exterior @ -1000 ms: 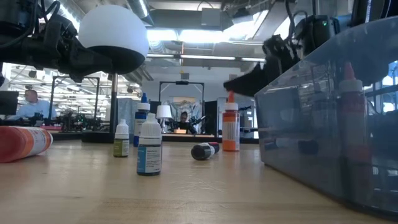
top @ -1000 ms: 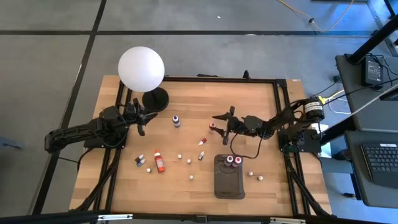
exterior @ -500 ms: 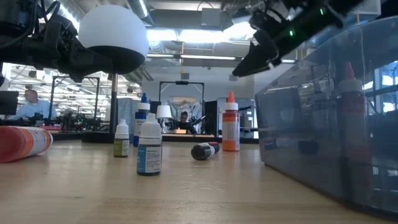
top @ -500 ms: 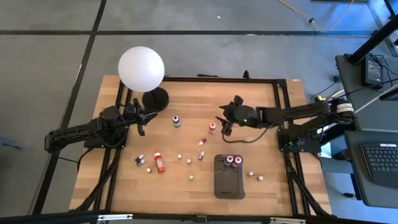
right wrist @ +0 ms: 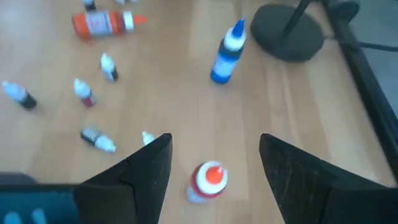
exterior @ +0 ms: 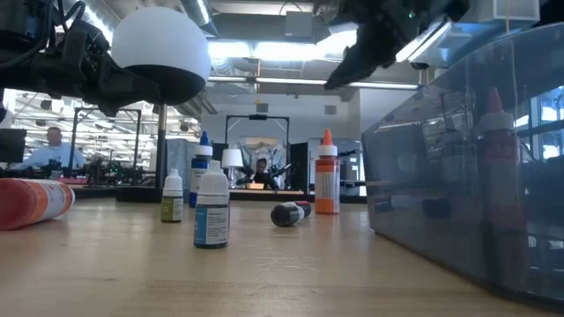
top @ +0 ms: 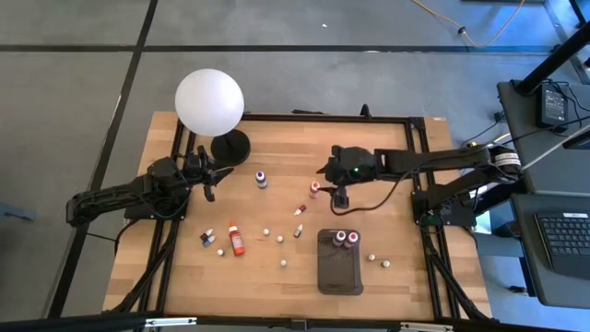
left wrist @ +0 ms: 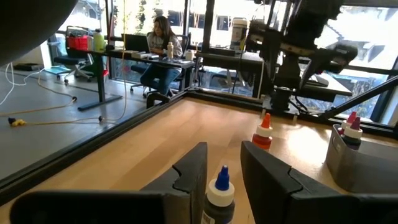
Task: Pick & Place food coloring
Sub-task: Put the large orange food coloring bottle into the black bin
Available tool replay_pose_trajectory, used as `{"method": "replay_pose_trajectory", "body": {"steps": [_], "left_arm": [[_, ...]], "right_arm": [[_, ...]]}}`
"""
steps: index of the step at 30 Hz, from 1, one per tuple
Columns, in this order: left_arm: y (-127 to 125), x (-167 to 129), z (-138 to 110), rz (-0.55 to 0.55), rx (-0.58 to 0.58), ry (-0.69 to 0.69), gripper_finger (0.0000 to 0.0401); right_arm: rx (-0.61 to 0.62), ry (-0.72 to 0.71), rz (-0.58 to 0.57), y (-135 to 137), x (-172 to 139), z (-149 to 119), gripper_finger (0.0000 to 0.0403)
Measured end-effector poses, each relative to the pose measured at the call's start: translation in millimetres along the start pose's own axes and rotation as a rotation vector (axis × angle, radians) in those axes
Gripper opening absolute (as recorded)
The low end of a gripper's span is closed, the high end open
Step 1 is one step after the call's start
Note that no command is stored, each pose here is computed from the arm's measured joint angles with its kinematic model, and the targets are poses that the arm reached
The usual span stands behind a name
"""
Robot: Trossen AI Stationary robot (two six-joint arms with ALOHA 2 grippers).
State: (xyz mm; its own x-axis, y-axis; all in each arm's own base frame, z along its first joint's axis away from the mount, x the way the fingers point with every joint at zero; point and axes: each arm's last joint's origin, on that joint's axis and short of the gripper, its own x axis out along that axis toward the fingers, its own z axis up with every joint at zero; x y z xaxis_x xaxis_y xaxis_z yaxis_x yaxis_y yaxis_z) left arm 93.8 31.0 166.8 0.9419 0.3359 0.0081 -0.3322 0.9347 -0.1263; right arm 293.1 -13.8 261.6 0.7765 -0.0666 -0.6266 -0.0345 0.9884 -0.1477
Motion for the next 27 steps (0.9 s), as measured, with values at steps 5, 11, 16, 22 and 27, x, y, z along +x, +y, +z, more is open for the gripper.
{"method": "replay_pose_trajectory", "body": {"steps": [5,11,16,22,27], "left_arm": [[0,0,0,0.000,0.000,0.002,0.0093],[0,0,0,0.000,0.000,0.003,0.0095],[0,0,0,0.000,0.000,0.003,0.0092],[0,0,-1,0.001,0.001,0.005,0.0092],[0,0,-1,0.001,0.001,0.007,0.0094]], "right_arm": [[-0.011,0.040,0.007,2,24,-6,0.0245],[-0.038,0.133,-0.059,1,48,-19,0.0245],[-0.042,0.169,-0.054,-4,58,-26,0.0245],[0.017,0.200,-0.019,-9,66,-33,0.0245],[0.029,0.223,0.024,-9,73,-38,0.0235]]}}
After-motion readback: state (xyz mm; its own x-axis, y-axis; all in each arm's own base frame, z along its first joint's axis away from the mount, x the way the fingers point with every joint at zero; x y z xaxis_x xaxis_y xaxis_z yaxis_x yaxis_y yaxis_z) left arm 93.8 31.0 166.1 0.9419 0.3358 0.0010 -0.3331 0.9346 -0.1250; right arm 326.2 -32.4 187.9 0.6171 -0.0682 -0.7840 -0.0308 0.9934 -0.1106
